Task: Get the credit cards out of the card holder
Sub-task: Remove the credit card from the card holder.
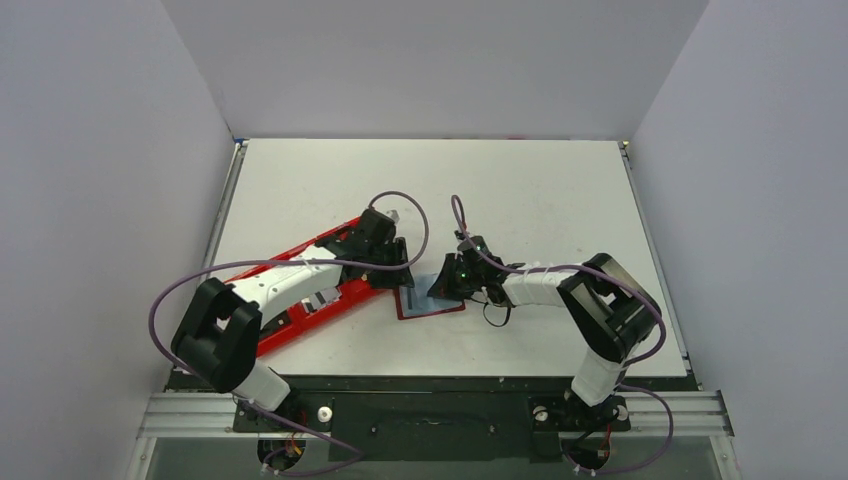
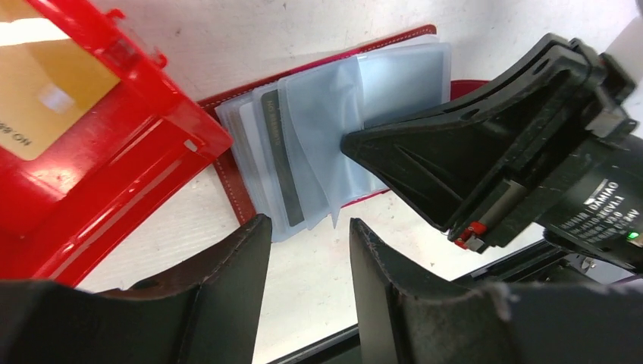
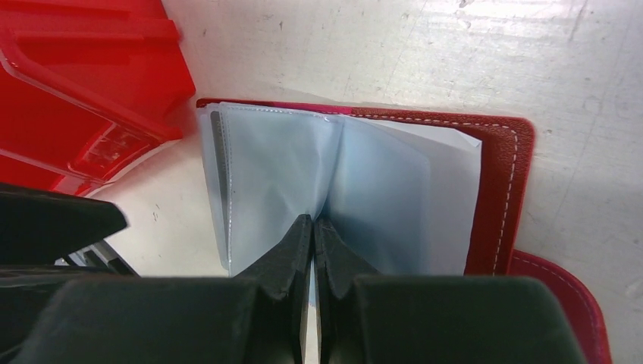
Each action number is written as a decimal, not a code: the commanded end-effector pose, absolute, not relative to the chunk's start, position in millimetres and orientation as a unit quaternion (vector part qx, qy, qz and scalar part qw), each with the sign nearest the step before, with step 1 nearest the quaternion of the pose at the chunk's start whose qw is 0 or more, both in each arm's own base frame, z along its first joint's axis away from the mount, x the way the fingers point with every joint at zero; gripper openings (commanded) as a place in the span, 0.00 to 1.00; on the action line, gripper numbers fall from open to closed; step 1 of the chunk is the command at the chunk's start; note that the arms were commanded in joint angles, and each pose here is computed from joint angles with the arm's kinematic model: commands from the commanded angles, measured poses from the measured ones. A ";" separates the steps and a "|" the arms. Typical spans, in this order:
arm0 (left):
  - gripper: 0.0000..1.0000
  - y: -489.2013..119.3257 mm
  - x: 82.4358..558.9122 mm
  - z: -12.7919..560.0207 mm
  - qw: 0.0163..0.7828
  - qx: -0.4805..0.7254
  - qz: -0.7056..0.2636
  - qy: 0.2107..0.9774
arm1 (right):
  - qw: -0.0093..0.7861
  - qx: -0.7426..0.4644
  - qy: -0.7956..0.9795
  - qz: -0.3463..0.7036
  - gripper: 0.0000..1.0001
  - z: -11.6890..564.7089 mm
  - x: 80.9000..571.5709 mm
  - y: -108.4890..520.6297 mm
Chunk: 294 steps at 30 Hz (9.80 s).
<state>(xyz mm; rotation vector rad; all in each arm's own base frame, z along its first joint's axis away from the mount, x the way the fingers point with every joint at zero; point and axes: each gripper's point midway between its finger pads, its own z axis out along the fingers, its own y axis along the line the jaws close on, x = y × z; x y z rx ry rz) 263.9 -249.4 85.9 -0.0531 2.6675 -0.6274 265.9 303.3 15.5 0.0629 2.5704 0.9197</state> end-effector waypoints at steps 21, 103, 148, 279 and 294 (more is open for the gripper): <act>0.39 -279.4 255.1 42.6 0.167 0.000 -0.227 0.959 | 0.167 0.037 0.943 0.284 0.00 -26.0 247.6 276.7; 0.00 -306.5 259.2 53.2 0.192 0.021 -0.221 0.956 | 0.255 0.047 0.907 0.331 0.43 77.1 273.0 278.5; 0.59 -395.4 289.1 54.8 0.196 0.097 -0.279 0.935 | 0.340 0.112 0.906 0.225 0.44 108.4 268.9 186.8; 0.06 -290.8 277.2 35.2 0.136 -0.013 -0.247 0.959 | 0.212 0.080 0.924 0.308 0.19 31.3 278.1 288.0; 0.00 -282.4 272.6 16.4 0.121 -0.016 -0.194 0.973 | 0.211 0.107 0.921 0.311 0.19 25.3 281.1 262.2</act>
